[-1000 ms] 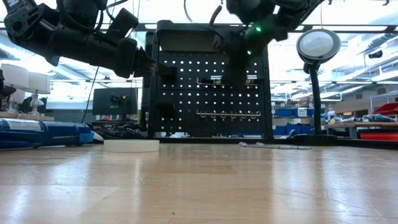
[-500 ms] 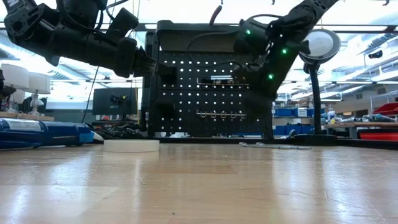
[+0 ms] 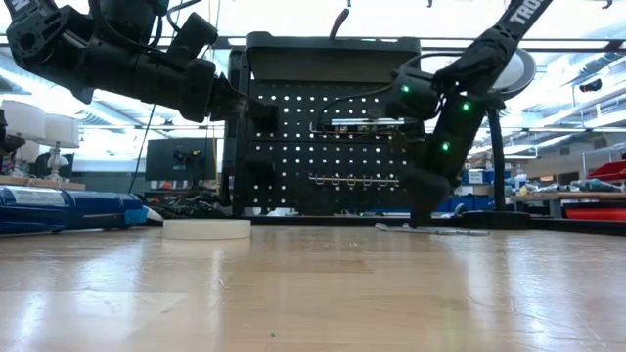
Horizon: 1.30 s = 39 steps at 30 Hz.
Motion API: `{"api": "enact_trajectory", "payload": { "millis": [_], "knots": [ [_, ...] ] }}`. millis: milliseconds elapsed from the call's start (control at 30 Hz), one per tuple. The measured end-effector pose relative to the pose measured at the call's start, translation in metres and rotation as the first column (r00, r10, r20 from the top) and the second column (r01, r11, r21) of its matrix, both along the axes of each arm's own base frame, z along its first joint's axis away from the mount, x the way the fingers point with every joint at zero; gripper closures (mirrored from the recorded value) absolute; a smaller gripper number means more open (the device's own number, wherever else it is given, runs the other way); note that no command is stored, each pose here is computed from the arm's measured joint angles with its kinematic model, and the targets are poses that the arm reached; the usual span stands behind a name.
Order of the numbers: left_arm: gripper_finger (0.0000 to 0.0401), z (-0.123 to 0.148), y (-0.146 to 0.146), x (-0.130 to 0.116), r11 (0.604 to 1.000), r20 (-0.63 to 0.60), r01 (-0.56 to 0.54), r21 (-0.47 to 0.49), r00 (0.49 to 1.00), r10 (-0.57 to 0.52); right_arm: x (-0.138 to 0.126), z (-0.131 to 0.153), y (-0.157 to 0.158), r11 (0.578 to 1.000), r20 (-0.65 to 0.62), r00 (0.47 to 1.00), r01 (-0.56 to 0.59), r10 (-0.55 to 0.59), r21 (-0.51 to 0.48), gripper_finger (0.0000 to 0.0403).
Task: Hang tools onto peg board
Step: Hang the silver right wrench on the black peg board
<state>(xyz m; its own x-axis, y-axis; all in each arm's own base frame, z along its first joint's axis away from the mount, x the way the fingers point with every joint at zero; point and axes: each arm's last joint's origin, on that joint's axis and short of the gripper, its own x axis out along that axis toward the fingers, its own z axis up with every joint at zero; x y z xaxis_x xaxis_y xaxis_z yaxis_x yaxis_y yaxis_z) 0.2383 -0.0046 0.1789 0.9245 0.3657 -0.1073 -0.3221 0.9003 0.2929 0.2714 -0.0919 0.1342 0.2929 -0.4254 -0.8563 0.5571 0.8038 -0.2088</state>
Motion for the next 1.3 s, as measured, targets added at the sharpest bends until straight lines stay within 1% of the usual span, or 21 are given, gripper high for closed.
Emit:
{"api": "enact_trajectory", "payload": {
  "millis": [200, 367, 467, 700, 833, 900, 967, 1100, 1233, 1300],
  "knots": [
    [0.0323, 0.0, 0.0, 0.0, 1.0, 0.007, -0.002, -0.021, 1.0, 0.002, -0.008, -0.006, -0.015, 0.999, 0.051, 0.998, 0.047, -0.046, -0.005, 0.0209],
    [0.0323, -0.002, 0.0, 0.0, 1.0, -0.01, -0.003, -0.02, 1.0, 0.003, -0.009, -0.005, -0.021, 0.999, 0.054, 0.998, 0.03, -0.031, 0.02, 0.0209],
    [0.0323, -0.002, 0.0, 0.0, 1.0, -0.012, -0.008, -0.015, 1.0, 0.007, -0.011, -0.005, -0.027, 0.998, 0.066, 0.997, 0.023, -0.026, 0.056, 0.0209],
    [0.0323, -0.002, 0.0, 0.0, 1.0, -0.013, -0.008, -0.015, 1.0, 0.008, -0.017, -0.006, -0.041, 0.985, 0.129, 0.991, 0.011, -0.033, 0.174, 0.0211],
    [0.0323, -0.002, 0.0, 0.0, 1.0, -0.012, -0.008, -0.015, 1.0, 0.008, -0.019, -0.006, -0.045, 0.981, 0.134, 0.99, 0.018, -0.044, 0.192, 0.0217],
    [0.0323, -0.002, 0.0, 0.0, 1.0, -0.013, -0.008, -0.014, 1.0, 0.008, -0.02, -0.007, -0.045, 0.981, 0.13, 0.99, 0.021, -0.046, 0.191, 0.023],
    [0.0323, -0.002, 0.0, 0.0, 1.0, -0.012, -0.009, -0.014, 1.0, 0.008, -0.02, -0.007, -0.045, 0.982, 0.127, 0.991, 0.024, -0.048, 0.188, 0.025],
    [0.0323, -0.002, 0.0, 0.0, 1.0, -0.012, -0.009, -0.014, 1.0, 0.008, -0.02, -0.007, -0.045, 0.981, 0.125, 0.991, 0.022, -0.046, 0.192, 0.031],
    [0.0323, -0.002, 0.0, 0.0, 1.0, -0.012, -0.009, -0.014, 1.0, 0.008, -0.02, -0.007, -0.044, 0.98, 0.129, 0.991, 0.008, -0.035, 0.201, 0.0382],
    [0.0323, -0.002, 0.0, 0.0, 1.0, -0.012, -0.009, -0.014, 1.0, 0.008, -0.019, -0.007, -0.043, 0.98, 0.129, 0.991, 0.001, -0.027, 0.197, 0.0394]
  ]
}}
